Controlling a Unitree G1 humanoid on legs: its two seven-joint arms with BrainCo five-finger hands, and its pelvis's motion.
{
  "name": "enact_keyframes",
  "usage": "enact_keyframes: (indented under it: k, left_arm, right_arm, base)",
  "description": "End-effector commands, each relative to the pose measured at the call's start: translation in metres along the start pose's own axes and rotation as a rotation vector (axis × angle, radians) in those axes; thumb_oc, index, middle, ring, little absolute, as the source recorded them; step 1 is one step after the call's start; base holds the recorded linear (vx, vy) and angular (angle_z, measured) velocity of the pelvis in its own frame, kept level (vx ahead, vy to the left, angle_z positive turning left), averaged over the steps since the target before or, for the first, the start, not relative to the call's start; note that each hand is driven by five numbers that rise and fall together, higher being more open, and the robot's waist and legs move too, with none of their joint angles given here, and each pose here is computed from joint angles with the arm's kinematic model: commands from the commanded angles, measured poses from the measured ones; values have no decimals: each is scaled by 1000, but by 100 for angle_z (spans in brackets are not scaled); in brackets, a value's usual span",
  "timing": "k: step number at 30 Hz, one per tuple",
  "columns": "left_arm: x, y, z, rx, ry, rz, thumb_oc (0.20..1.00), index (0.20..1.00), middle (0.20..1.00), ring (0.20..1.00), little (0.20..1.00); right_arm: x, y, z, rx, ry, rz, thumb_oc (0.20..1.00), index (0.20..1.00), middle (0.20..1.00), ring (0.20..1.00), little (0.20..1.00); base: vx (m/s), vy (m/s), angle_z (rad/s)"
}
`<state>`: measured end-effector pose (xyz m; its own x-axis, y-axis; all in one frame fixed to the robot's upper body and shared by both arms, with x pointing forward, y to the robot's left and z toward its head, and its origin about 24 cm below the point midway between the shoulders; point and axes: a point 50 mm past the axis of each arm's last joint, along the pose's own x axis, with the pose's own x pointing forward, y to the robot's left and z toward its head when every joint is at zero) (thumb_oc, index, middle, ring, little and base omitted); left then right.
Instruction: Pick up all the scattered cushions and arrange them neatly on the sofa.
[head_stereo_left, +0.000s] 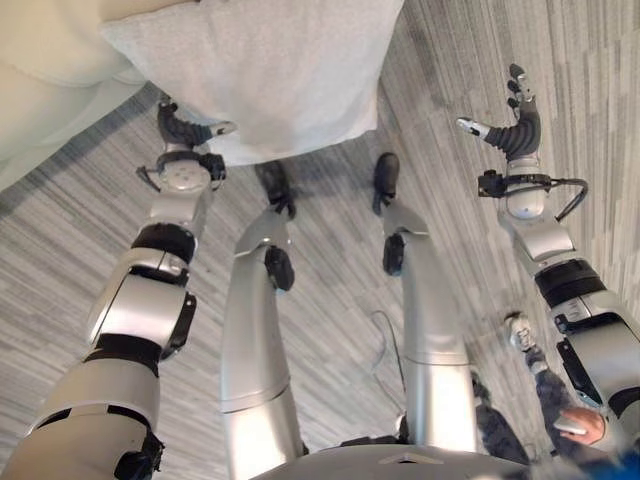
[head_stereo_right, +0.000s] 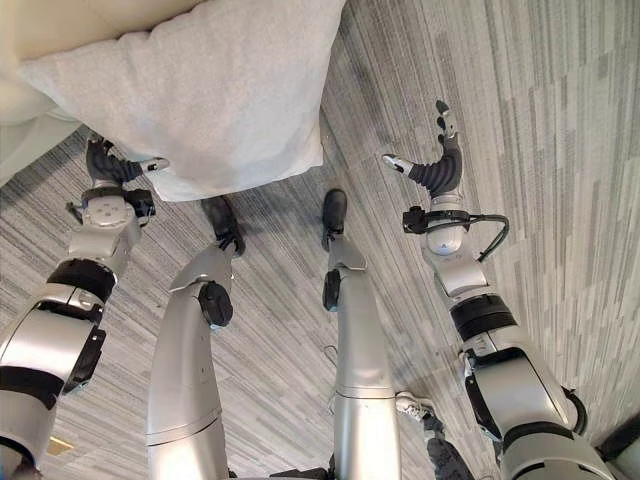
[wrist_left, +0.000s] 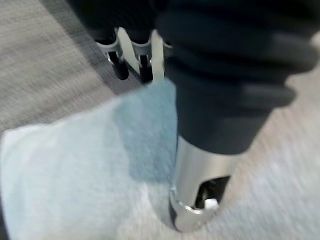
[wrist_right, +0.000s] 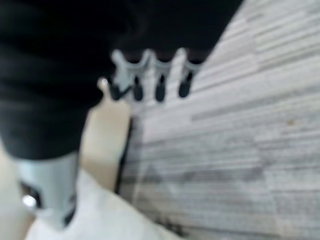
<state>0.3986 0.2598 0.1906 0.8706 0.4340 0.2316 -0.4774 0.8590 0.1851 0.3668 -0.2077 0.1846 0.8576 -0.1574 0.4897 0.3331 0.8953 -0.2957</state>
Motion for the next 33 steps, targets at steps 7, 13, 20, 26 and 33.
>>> enact_keyframes:
  k: [7, 13, 20, 26, 33]
  left_arm:
    - [-16, -47, 10, 60, -93, -162, 1000, 1000, 1000, 1000, 1000]
    - [-23, -66, 22, 56, -148, -228, 1000, 1000, 1000, 1000, 1000]
    - [-26, -68, 33, 36, -194, -247, 1000, 1000, 1000, 1000, 1000]
    - [-26, -65, 41, -4, -234, -235, 1000, 1000, 1000, 1000, 1000]
    - [-29, -59, 45, -34, -269, -224, 1000, 1000, 1000, 1000, 1000]
  right_arm:
    - [-8, -6, -4, -10, -25, -20, 1000, 1000, 1000, 1000, 1000]
    - [5, -2, -8, 14, 46, -15, 1000, 1000, 1000, 1000, 1000]
    - [21, -3, 0, 60, 68, -40, 1000, 1000, 1000, 1000, 1000]
    - [36, -8, 10, 82, 65, -88, 1000, 1000, 1000, 1000, 1000]
    - [44, -14, 12, 28, 81, -141, 1000, 1000, 1000, 1000, 1000]
  base:
    - [5, -82, -2]
    - [-6, -82, 2]
    - [3, -62, 4]
    - [12, -25, 6]
    - [13, -6, 6]
